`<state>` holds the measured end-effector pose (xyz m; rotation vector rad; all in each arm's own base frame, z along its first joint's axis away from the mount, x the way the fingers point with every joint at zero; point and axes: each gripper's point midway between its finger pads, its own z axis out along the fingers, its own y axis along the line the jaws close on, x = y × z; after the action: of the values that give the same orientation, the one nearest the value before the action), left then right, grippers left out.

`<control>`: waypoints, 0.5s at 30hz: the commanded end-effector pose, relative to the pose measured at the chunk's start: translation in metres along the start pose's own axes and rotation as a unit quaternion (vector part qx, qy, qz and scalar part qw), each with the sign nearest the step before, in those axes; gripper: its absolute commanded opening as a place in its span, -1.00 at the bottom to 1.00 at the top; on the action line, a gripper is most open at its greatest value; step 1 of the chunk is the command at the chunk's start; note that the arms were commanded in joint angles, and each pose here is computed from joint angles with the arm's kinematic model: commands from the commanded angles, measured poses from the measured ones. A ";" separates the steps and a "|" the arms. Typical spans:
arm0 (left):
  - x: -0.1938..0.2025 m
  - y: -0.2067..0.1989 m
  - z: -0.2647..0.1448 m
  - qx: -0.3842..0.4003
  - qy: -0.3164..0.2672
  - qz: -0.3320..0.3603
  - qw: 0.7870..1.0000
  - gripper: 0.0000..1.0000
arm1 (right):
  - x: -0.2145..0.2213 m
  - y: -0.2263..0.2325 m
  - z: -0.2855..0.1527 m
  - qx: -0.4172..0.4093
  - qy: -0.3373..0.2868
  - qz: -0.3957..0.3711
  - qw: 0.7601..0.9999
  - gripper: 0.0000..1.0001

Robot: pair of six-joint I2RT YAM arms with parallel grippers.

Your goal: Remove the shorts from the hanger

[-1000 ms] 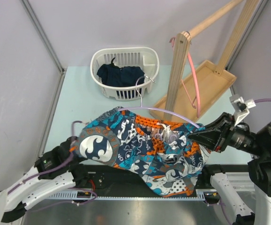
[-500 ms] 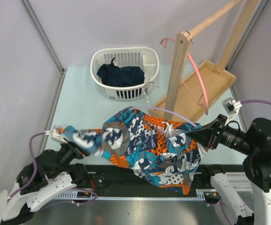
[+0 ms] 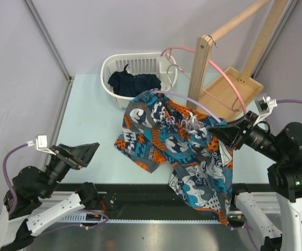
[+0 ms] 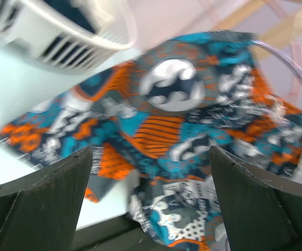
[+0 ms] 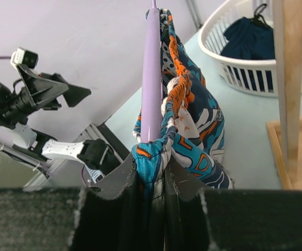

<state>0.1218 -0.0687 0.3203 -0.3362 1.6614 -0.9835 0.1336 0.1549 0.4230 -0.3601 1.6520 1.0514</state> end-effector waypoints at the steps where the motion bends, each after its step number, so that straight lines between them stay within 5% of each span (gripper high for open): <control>1: -0.026 -0.100 0.008 0.178 -0.016 0.084 0.980 0.93 | -0.041 0.034 0.008 -0.093 -0.047 -0.081 0.991 -1.00; 8: -0.057 -0.210 0.036 0.267 0.004 0.203 0.942 0.93 | -0.046 0.047 0.028 -0.204 -0.005 -0.079 0.976 -1.00; 15: -0.047 -0.225 0.094 0.189 0.057 0.273 0.942 0.89 | -0.040 0.051 0.032 -0.259 0.032 -0.077 0.962 -1.00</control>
<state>0.1558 -0.2038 0.5208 0.3109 1.4661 -0.9698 0.1648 0.1962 0.4495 -0.6724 1.5383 1.3540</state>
